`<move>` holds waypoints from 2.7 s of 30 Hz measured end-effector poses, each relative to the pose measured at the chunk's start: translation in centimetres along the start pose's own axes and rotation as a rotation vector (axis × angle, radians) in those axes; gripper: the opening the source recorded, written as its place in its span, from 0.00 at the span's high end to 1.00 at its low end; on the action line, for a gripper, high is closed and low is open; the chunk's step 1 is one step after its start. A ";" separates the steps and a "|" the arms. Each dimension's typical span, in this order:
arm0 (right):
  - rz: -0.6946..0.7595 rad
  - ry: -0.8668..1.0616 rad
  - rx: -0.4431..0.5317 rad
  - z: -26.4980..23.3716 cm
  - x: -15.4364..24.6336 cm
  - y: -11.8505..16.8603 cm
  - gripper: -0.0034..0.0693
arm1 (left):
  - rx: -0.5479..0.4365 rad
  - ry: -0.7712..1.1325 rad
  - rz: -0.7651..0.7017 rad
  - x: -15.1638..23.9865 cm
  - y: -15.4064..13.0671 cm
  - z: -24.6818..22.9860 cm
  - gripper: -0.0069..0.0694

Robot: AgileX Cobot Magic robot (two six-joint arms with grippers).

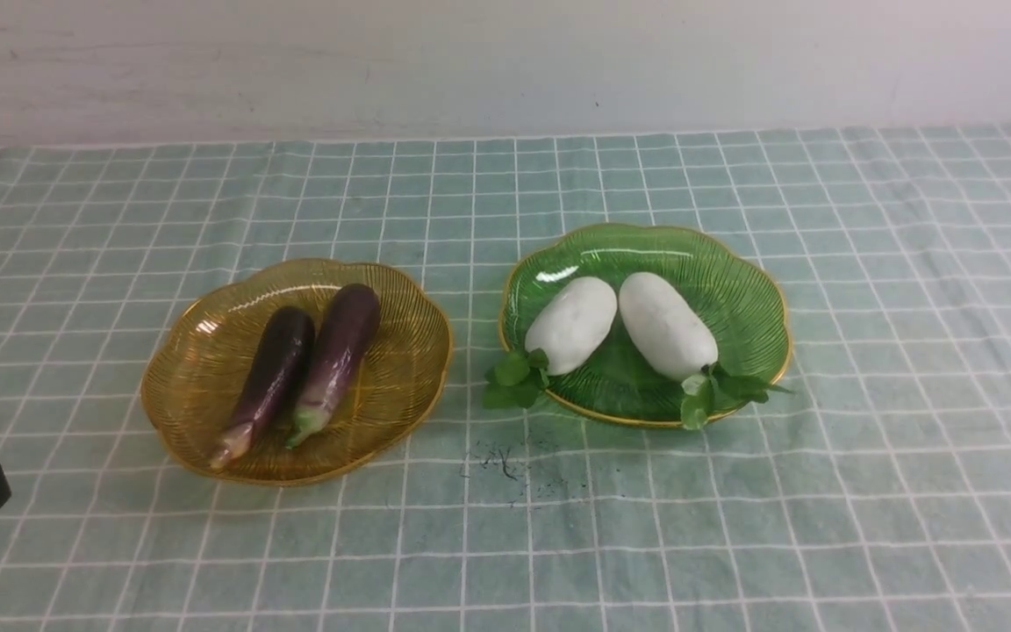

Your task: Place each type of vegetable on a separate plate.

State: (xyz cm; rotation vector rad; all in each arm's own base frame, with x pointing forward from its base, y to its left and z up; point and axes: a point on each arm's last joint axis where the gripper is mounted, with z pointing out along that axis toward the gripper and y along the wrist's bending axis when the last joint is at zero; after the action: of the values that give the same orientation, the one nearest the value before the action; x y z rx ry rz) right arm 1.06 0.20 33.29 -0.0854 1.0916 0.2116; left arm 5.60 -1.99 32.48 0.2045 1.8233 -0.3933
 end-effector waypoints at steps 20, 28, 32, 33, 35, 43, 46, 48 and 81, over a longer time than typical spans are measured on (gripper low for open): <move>0.000 0.008 -0.002 0.0 0.1 0.0 0.97 | -0.009 -0.006 0.051 0.0 0.1 0.0 0.92; 0.001 0.008 -0.002 0.0 0.1 0.0 0.97 | -0.139 -0.052 0.141 6.6 1.7 0.2 0.92; 0.001 0.008 -0.002 0.0 0.1 0.0 0.97 | -0.208 -0.029 0.156 10.9 2.6 1.4 0.92; 0.001 0.008 -0.002 0.0 0.1 0.0 0.97 | -0.228 0.001 0.162 12.0 2.9 1.8 0.92; 0.001 0.008 -0.002 0.0 0.1 0.0 0.97 | -0.246 0.056 0.166 14.0 3.4 2.5 0.92; -0.001 0.009 -0.002 0.0 0.1 0.0 0.97 | -0.246 0.058 0.150 14.8 3.5 2.9 0.92; -0.001 0.009 -0.002 0.0 0.1 0.0 0.97 | -0.246 0.057 0.150 14.8 3.5 2.9 0.92; -0.001 0.009 -0.002 0.0 0.1 0.0 0.97 | -0.246 0.057 0.150 14.8 3.5 2.9 0.92; -0.242 0.634 0.169 -2.6 14.1 -1.6 0.97 | -0.247 0.056 0.150 14.8 3.5 2.9 0.92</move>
State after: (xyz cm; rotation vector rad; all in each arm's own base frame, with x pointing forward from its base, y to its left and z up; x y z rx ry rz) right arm 5.34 -0.02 19.55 -0.1375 1.7113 -0.1405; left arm 5.17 -0.74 17.05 0.1808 1.8785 -0.0565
